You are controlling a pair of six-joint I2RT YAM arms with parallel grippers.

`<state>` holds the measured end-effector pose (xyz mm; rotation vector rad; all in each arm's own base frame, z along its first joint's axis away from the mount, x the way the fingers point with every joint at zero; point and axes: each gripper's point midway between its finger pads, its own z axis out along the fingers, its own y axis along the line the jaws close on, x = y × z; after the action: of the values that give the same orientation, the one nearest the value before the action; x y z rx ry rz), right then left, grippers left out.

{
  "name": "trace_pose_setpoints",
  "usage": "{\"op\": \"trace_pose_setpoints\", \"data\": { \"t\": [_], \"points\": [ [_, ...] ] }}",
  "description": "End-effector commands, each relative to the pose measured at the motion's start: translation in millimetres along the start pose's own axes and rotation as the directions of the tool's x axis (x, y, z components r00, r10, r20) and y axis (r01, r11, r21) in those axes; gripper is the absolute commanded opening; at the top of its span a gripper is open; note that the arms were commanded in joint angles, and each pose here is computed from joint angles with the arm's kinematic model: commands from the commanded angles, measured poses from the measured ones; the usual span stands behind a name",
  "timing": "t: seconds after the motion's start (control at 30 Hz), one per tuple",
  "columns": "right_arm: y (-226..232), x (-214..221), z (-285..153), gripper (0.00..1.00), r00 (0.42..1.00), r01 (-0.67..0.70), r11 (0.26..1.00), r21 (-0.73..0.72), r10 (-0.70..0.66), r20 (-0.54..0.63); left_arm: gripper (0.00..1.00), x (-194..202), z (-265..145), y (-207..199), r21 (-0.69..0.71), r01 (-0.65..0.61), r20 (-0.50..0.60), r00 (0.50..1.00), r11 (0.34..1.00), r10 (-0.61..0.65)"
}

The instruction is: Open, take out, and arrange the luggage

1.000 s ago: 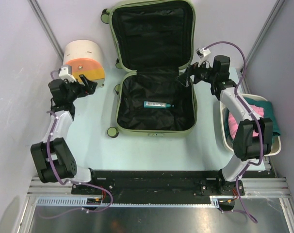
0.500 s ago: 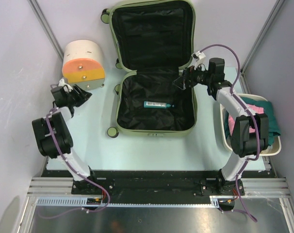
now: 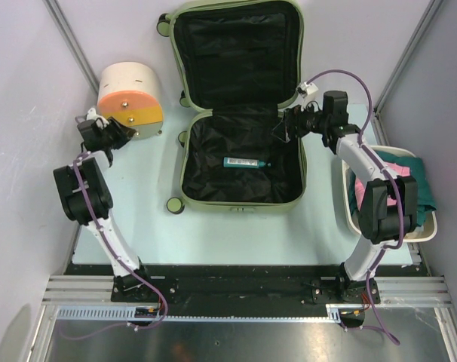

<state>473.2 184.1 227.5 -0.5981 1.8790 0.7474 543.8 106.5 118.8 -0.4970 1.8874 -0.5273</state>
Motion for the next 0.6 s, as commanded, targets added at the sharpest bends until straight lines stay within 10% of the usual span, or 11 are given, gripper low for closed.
{"op": "trace_pose_setpoints", "data": {
  "t": [0.0, 0.57],
  "points": [
    [-10, -12, 1, 0.99, 0.998, 0.053, 0.998, 0.041, -0.052, -0.019, 0.45, -26, 22, -8, 0.036, -0.027, 0.057, 0.998, 0.999, 0.025],
    [-17, -6, 20, 0.99, 0.991, 0.077, 0.996, 0.037, -0.072, -0.112, 0.43, -4, 54, 7, 0.034, 0.003, 0.013, 1.000, 0.999, -0.004]
  ]
}}
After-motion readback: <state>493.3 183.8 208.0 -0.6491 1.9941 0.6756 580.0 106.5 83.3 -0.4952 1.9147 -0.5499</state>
